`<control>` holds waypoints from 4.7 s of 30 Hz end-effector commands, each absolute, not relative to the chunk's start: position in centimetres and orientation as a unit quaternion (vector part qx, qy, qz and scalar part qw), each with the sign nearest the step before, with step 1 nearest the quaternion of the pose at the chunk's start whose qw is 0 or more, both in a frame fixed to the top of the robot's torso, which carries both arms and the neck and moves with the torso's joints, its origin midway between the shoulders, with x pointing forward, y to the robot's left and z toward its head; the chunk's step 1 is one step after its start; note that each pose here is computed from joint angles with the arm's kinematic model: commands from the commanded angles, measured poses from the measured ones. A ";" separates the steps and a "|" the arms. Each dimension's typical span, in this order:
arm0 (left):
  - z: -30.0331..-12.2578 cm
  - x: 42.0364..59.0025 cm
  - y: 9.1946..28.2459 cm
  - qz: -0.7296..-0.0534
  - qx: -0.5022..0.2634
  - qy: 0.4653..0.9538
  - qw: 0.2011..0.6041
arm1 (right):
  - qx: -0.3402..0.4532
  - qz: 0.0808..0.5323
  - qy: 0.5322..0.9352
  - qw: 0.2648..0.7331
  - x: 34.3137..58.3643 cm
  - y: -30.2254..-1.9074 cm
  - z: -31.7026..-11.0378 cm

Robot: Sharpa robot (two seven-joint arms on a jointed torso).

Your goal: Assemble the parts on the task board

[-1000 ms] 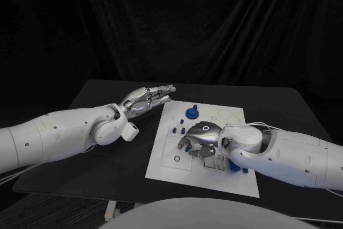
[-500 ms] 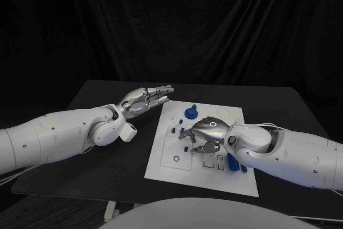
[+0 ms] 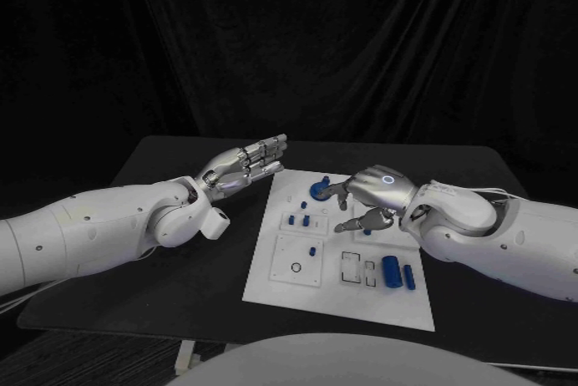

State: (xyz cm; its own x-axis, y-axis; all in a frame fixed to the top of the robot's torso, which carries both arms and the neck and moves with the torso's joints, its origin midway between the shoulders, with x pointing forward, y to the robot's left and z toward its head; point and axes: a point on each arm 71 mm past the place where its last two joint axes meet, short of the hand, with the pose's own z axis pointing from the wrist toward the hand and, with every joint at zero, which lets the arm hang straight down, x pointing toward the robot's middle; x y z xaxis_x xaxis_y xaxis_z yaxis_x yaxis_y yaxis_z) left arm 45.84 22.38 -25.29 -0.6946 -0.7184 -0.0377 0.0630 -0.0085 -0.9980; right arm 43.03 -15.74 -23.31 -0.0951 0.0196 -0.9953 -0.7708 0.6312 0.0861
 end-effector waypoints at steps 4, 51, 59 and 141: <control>-24.9 45.9 22.4 -0.679 -0.253 0.617 0.309 | -0.208 0.335 0.689 0.608 44.2 -18.5 -22.8; -25.2 45.7 22.8 -0.681 -0.254 0.616 0.303 | -0.230 0.258 0.776 0.527 44.3 -23.0 -27.0; -25.3 45.7 22.7 -0.680 -0.255 0.620 0.297 | -0.234 0.267 0.774 0.525 44.1 -22.5 -27.4; -25.9 45.8 23.2 -0.671 -0.262 0.628 0.294 | -0.323 0.385 0.695 0.514 41.4 -9.6 -21.1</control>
